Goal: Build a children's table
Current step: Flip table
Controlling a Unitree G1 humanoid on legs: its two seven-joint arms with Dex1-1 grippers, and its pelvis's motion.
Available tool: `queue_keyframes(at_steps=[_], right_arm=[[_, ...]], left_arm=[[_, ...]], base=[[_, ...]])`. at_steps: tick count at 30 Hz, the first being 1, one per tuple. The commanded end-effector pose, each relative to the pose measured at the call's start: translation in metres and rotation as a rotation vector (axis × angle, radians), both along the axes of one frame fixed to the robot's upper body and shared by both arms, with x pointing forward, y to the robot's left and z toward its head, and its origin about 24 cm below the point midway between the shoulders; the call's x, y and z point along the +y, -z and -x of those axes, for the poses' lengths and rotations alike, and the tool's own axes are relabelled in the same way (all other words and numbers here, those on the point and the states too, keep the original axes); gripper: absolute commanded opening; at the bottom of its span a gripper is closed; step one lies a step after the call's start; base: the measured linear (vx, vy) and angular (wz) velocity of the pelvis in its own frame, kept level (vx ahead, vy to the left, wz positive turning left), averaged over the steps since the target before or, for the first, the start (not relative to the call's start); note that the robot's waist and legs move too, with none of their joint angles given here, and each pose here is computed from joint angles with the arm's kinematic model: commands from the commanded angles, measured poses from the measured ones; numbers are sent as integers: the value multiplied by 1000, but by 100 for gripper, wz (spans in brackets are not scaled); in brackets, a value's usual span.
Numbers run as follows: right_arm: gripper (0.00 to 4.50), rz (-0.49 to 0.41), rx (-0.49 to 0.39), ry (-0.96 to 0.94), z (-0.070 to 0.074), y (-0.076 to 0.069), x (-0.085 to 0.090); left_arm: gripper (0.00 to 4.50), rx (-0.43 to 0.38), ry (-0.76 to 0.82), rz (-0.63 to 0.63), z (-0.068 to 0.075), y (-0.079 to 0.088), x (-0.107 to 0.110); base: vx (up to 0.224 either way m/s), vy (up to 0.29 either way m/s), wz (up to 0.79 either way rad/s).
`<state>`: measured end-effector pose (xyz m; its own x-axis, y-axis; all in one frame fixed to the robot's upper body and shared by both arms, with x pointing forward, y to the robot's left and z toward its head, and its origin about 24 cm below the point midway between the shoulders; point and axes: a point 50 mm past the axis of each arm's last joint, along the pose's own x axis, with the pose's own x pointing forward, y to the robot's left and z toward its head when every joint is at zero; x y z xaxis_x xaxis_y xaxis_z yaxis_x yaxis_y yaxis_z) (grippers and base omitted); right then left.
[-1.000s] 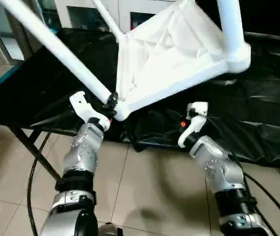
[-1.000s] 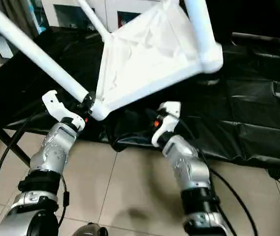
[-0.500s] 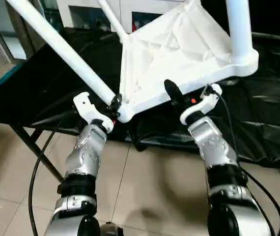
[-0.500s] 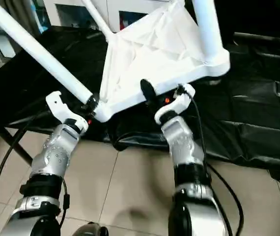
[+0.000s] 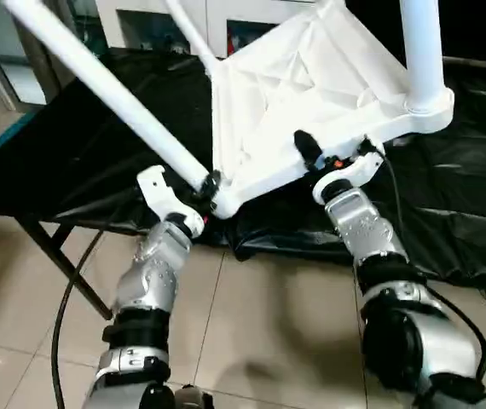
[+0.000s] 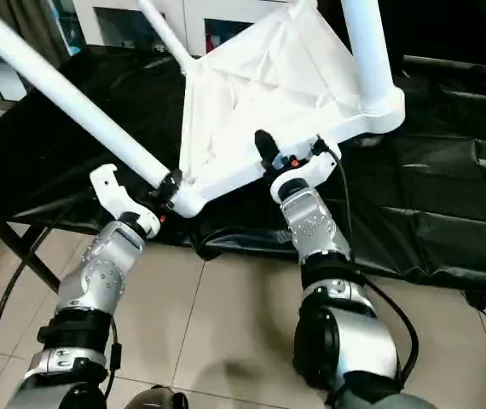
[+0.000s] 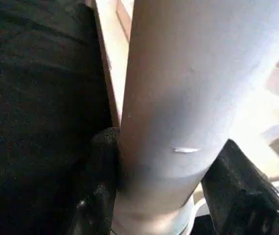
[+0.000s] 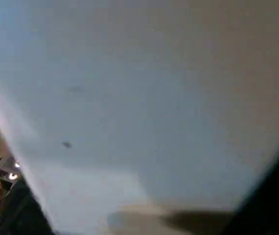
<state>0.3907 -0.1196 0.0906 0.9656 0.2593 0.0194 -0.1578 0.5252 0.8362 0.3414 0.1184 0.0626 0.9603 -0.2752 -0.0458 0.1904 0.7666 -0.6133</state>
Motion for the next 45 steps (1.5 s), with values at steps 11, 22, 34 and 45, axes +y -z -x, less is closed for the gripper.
queue_keyframes(at_steps=[11,22,34,45], right_arm=[[269,-11,-10,13,-6,-6,1],[196,63,-41,144,-12,-18,-27],[196,254,-114,393,-7,-40,-94],[196,618,-107,408,-2,-51,-117]], left_arm=[[214,-73,86,80,2,-15,-14],[329,-44,48,86,3,-12,0],[411,-24,70,-8,18,0,15],[450,-372,138,-523,13,-44,7]], base=[[0,0,0],[0,0,0],[0,0,0],[0,0,0]])
